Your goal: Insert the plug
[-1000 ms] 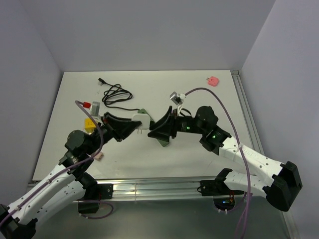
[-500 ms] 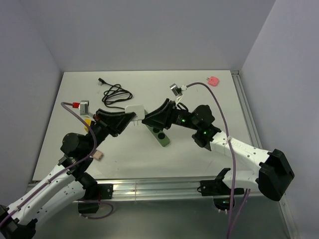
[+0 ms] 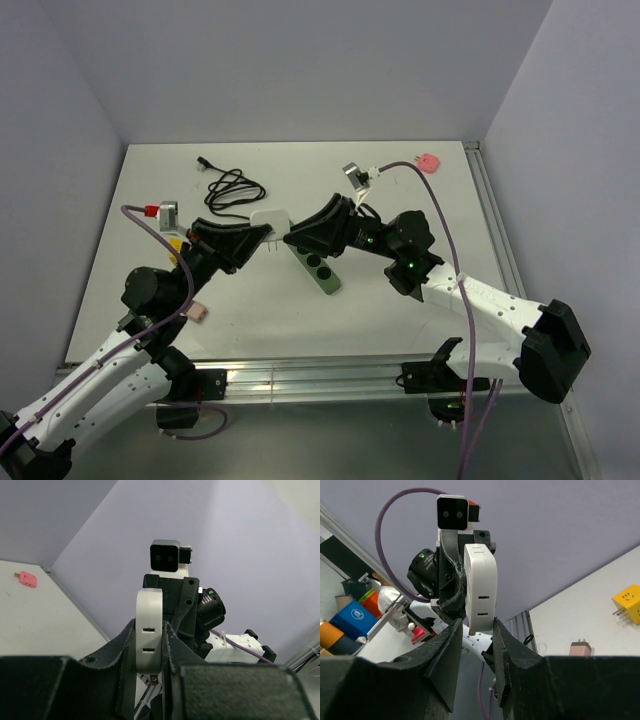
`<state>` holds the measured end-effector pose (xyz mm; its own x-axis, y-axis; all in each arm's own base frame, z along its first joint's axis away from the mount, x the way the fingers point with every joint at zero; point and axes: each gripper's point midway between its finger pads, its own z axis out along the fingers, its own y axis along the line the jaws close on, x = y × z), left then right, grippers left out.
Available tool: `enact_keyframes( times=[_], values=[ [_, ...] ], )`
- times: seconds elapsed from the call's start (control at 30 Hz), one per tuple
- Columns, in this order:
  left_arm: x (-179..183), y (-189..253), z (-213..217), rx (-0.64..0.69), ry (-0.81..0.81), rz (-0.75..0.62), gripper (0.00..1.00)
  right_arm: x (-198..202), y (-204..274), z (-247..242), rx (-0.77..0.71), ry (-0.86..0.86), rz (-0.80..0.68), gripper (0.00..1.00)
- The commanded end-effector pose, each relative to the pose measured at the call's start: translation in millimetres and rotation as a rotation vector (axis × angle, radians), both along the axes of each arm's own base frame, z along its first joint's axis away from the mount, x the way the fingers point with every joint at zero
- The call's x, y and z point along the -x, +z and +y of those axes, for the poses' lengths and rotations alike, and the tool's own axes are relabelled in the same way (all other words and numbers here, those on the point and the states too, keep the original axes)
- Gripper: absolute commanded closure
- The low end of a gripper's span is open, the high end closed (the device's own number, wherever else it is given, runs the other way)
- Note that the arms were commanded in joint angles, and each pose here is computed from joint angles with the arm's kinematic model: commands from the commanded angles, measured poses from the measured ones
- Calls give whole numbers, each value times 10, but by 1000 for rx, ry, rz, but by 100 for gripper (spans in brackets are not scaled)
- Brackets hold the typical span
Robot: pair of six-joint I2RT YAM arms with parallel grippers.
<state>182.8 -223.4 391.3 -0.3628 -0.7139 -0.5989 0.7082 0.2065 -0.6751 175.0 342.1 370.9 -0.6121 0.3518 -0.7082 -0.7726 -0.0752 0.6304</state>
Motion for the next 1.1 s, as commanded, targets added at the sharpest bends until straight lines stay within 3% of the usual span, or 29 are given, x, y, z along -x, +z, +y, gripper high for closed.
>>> enact_keyframes(
  times=[0.0, 0.17, 0.27, 0.33, 0.47, 0.63, 0.67, 0.8, 0.93, 0.97, 1.0, 1.07],
  values=[
    [103, 264, 44, 54, -17, -79, 100, 62, 435, -44, -85, -5, -99, 63],
    [110, 236, 22, 42, -27, -82, 100, 71, 438, 4, -82, 28, -96, 76],
    [114, 212, 6, 34, -33, -79, 100, 78, 404, 26, -76, 42, -101, 79],
    [109, 168, -5, 28, -36, -72, 100, 86, 399, 37, -72, 51, -112, 79],
    [97, 133, 8, 35, -30, -63, 100, 80, 391, 70, -64, 66, -116, 63],
    [113, 152, -5, 36, -41, -67, 100, 39, 380, 91, -61, 54, -113, 61],
    [105, 141, -7, 34, -40, -65, 100, 35, 371, 99, -59, 56, -114, 63],
    [99, 130, 7, 31, -31, -62, 100, 23, 348, 105, -38, 49, -115, 96],
    [104, 108, -7, -3, -30, -64, 100, 20, 283, 87, 13, 28, -158, 100],
    [81, -6, -43, -48, -36, -28, 95, 38, 218, 74, 54, 33, -147, 100],
    [81, -34, -53, -74, -36, -21, 70, 27, 257, 61, 75, 32, -168, 100],
    [50, -166, -42, -175, -12, 18, 43, 32, 75, 53, 187, 55, -187, 100]
  ],
)
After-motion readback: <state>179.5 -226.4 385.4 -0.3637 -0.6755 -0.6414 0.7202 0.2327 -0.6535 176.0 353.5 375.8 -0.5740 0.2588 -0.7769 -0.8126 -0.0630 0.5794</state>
